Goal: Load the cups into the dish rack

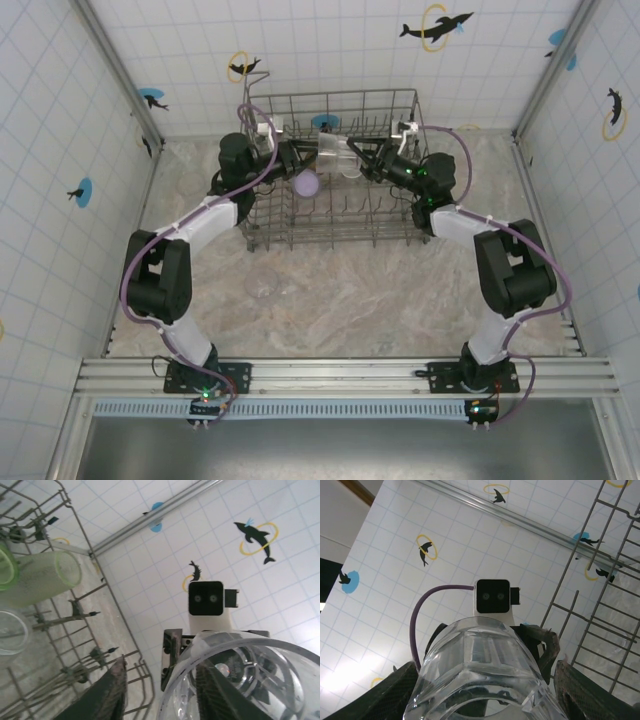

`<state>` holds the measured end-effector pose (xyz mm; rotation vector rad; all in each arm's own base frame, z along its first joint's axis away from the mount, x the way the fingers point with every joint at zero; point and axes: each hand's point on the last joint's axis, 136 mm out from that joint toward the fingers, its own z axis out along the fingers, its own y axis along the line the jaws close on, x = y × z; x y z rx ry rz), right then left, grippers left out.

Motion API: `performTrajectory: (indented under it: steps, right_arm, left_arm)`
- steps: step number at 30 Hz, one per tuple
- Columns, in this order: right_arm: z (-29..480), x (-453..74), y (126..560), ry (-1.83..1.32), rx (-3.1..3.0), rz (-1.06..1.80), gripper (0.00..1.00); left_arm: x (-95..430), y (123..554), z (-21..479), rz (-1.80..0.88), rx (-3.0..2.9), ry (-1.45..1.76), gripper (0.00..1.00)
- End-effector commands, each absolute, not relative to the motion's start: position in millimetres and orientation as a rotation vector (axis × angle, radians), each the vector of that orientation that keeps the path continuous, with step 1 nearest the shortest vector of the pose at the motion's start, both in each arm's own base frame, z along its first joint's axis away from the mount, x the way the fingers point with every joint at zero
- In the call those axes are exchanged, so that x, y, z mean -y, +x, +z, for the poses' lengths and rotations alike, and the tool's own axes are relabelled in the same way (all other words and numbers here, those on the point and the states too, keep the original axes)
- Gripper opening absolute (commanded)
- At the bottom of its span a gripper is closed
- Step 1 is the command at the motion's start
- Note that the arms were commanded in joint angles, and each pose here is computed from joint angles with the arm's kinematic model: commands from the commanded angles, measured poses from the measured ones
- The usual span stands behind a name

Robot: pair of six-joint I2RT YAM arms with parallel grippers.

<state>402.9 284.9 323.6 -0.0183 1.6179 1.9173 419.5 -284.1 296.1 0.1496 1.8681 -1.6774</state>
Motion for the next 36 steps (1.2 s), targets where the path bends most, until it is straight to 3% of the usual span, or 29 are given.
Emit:
performTrajectory:
  steps: [1,10,16,23,36]
  right_arm:
    - [355,-281,394,-0.118,-1.571,1.835,0.44]
    - [350,-282,404,-0.157,-1.702,1.612,0.43]
    - [341,-296,412,-0.207,-1.789,1.493,0.45]
    - [326,-329,420,-0.328,-1.906,1.294,0.45]
    - [275,-397,418,-0.621,-2.070,0.918,0.44]
  left_arm:
    - [269,429,318,-1.581,-1.830,0.137,0.51]
    - [237,432,342,-1.395,-1.816,0.108,0.75]
    - [193,436,352,-1.124,-1.852,0.028,0.96]
    - [121,438,344,-0.691,-1.940,-0.095,0.97]
    - [53,444,286,-0.355,-2.055,-0.245,0.97]
